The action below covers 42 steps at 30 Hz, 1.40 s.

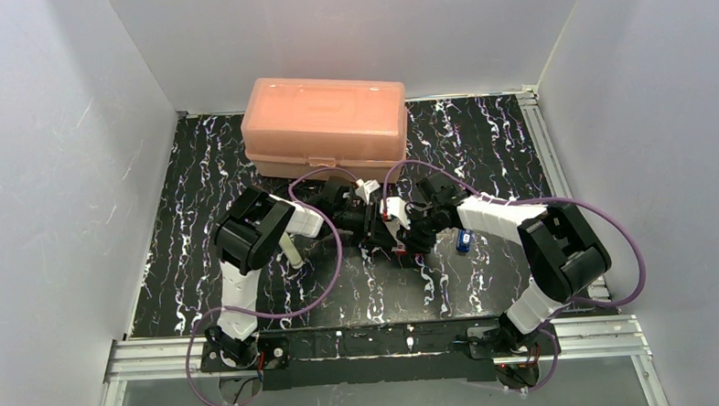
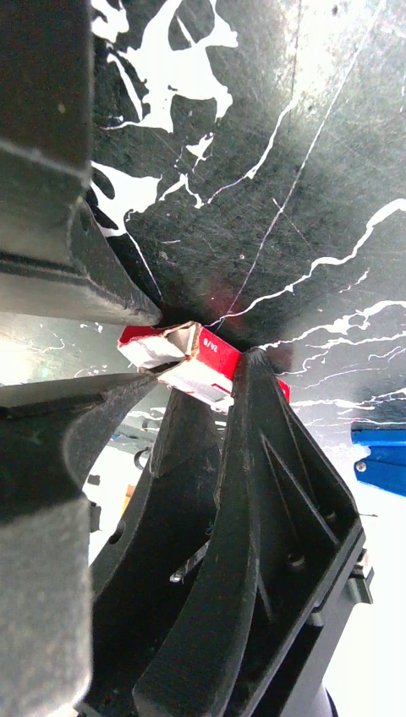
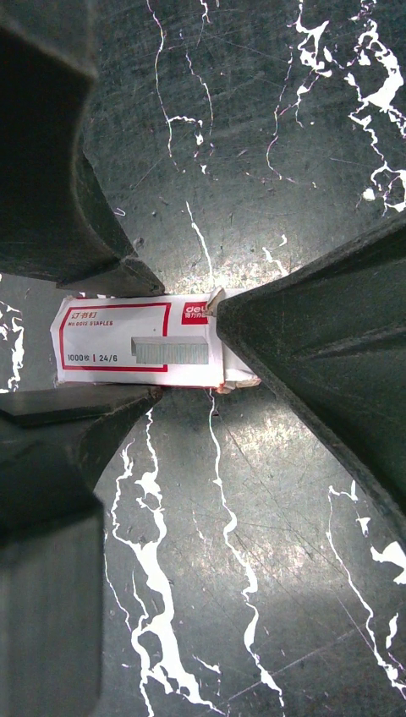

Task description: Load the staples into the stapler

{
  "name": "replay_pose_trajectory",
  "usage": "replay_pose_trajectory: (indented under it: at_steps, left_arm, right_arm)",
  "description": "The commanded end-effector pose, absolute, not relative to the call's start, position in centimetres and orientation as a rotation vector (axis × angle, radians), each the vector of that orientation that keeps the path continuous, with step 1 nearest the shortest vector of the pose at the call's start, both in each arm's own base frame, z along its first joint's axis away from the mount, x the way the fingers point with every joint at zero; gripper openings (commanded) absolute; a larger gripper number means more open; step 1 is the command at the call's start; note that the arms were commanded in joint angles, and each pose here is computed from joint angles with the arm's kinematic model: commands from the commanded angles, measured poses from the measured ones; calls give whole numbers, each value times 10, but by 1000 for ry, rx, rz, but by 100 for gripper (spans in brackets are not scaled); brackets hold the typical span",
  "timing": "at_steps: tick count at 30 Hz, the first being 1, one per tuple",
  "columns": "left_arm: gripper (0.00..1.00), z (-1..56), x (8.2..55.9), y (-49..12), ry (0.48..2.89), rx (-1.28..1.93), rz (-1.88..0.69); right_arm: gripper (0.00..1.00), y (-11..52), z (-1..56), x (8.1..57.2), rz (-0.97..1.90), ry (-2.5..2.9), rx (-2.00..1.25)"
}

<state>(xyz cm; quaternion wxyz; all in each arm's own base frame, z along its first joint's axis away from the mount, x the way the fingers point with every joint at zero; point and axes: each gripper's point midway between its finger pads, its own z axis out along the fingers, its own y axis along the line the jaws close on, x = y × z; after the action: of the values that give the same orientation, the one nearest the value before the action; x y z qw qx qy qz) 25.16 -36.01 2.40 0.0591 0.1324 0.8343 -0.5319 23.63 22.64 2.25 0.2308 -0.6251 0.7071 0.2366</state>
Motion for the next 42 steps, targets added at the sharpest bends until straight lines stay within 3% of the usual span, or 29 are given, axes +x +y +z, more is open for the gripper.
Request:
replay_pose_trajectory:
  at_steps: [1,16,22,27,36,42]
  left_arm:
    - [26,-9,246,-354,2621,383,-1489]
    - [15,-15,250,-357,2620,367,-1459]
    - [1,-13,251,-356,2619,351,-1446]
    - [0,-10,251,-355,2614,342,-1442]
    - [0,1,251,-347,2580,378,-1379]
    - [0,4,250,-342,2566,388,-1341]
  right_arm:
    - [47,218,15,223,679,2021,-1738]
    - [48,218,13,222,687,2026,-1740]
    - [60,214,11,218,691,2038,-1758]
    - [62,211,10,215,684,2045,-1768]
    - [49,197,5,225,554,2108,-1752]
    - [46,187,3,223,508,2124,-1772]
